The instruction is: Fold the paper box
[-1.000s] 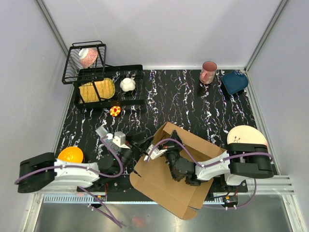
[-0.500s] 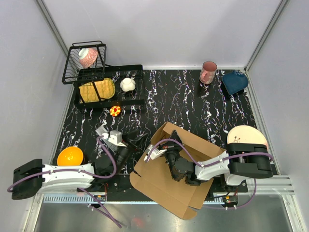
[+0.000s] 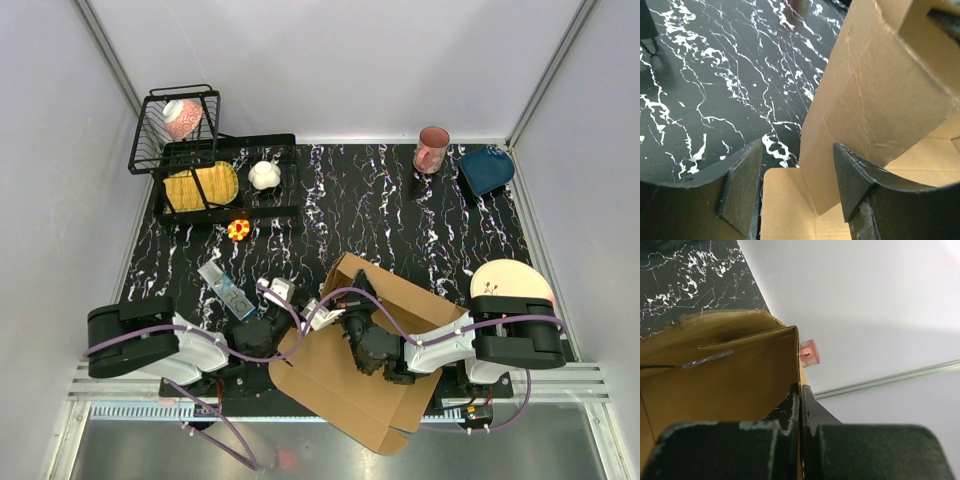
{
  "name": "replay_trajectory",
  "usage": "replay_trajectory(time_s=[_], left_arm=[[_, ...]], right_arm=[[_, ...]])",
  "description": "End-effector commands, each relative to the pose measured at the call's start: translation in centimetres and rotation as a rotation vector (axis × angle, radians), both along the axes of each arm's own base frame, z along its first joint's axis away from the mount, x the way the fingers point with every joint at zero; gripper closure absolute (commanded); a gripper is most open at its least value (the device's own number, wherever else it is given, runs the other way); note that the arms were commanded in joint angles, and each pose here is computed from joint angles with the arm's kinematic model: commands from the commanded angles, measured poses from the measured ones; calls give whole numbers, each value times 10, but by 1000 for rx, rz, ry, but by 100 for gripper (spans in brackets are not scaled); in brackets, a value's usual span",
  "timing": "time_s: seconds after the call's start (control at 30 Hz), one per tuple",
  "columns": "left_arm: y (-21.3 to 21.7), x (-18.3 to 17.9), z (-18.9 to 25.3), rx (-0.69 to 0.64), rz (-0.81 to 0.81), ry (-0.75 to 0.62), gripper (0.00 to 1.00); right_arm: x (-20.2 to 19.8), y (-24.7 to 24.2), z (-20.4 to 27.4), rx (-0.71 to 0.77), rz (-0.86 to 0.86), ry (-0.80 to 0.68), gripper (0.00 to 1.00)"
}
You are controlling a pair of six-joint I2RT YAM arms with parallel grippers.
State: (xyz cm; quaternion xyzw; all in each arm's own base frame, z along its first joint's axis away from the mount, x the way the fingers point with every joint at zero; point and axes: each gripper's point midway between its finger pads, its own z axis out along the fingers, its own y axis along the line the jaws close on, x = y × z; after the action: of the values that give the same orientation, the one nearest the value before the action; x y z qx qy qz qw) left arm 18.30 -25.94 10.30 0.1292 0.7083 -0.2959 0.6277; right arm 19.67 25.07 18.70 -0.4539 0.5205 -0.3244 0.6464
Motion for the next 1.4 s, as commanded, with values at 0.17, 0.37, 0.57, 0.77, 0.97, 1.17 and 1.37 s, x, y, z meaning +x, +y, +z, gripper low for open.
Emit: replay_trajectory(time_s=[0.17,0.37,0.57,0.77,0.97,1.17,1.37], left_arm=[[-11,-15,26,-179,-119,-66,30],[-7,-10,29,-189,-78,-66,18],[-19,-1,55,-219,-79,-139,11],[-38,3,70,-243,-119,-170,7],[-53,7,82,-265,-158,-200,6],[-63,17,81,-243,-173,-218,6],[-71,33,74,-214,-144,-224,9]], right_arm=[[-3,-4,1,99,-9,21,100],[-3,-3,2,108,-5,26,100],[-3,-1,2,110,3,26,100],[-4,-1,4,122,5,27,100],[-4,-1,3,115,10,44,100],[-5,2,0,136,25,71,100],[-5,3,-3,125,26,75,100]])
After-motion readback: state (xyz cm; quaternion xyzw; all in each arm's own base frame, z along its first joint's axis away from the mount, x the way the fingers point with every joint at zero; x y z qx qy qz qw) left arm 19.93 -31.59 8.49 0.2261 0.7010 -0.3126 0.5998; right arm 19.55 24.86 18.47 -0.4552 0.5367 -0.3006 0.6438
